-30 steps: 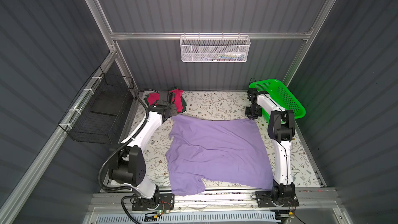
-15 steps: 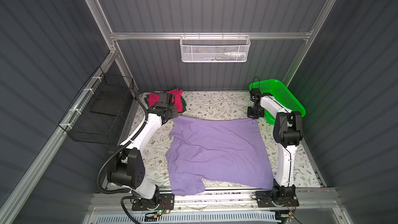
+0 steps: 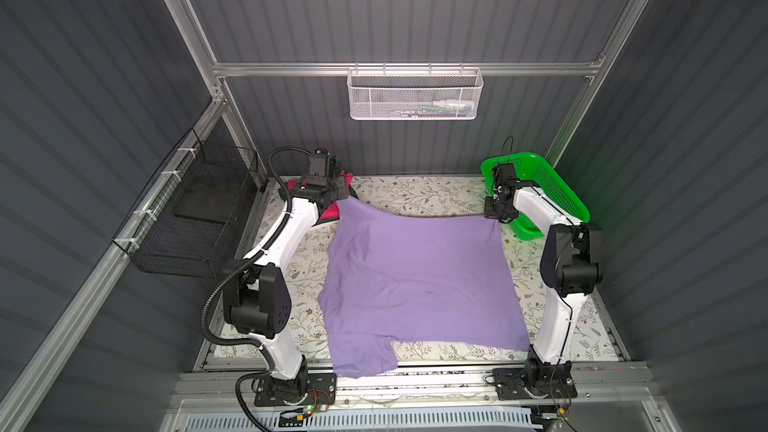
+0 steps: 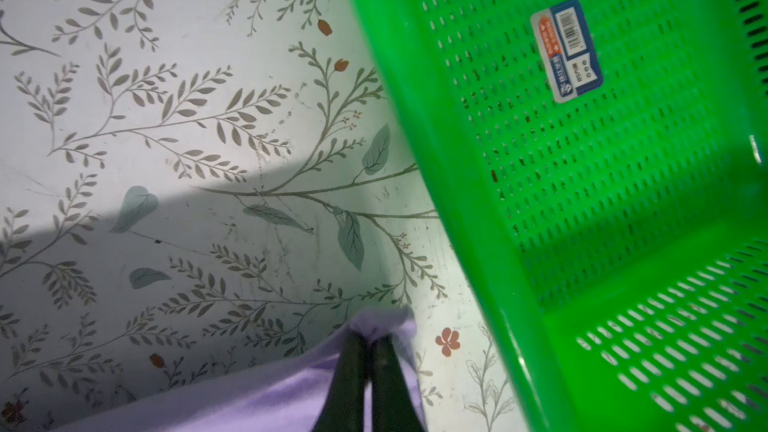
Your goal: Fold and stack the t-shirts
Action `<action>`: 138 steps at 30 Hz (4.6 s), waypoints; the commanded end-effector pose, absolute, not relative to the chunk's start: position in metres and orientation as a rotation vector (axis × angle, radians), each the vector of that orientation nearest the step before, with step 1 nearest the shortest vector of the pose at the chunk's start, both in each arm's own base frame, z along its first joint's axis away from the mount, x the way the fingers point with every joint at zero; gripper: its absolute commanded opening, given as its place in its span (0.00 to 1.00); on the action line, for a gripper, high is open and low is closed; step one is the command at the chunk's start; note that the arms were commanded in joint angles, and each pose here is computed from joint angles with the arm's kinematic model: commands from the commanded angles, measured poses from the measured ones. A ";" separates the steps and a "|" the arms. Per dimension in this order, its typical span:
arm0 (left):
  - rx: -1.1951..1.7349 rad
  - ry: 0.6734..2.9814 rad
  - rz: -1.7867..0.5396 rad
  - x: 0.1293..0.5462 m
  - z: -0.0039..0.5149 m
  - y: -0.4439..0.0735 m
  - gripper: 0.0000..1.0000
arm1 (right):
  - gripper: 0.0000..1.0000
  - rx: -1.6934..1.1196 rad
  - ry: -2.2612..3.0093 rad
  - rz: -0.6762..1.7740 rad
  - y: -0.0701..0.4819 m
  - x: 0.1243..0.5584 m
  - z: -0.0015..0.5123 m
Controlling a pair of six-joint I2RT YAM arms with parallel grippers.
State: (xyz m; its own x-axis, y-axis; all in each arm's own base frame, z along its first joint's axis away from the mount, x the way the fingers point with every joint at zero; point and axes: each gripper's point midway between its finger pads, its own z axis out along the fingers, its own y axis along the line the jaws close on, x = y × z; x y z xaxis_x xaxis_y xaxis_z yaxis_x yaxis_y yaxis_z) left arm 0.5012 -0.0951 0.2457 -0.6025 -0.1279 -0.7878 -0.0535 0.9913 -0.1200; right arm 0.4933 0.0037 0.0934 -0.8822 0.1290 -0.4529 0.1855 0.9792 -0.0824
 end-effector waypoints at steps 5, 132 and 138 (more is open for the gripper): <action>-0.142 2.229 -0.064 0.484 0.239 -0.083 0.00 | 0.00 0.187 2.549 -0.148 0.001 0.489 0.112; -0.016 2.764 -0.241 0.348 0.067 -0.141 0.40 | 0.68 0.128 2.445 0.331 0.091 0.381 0.082; -0.135 2.706 -0.220 0.385 0.064 -0.122 0.40 | 0.71 0.177 2.570 0.282 0.087 0.381 0.056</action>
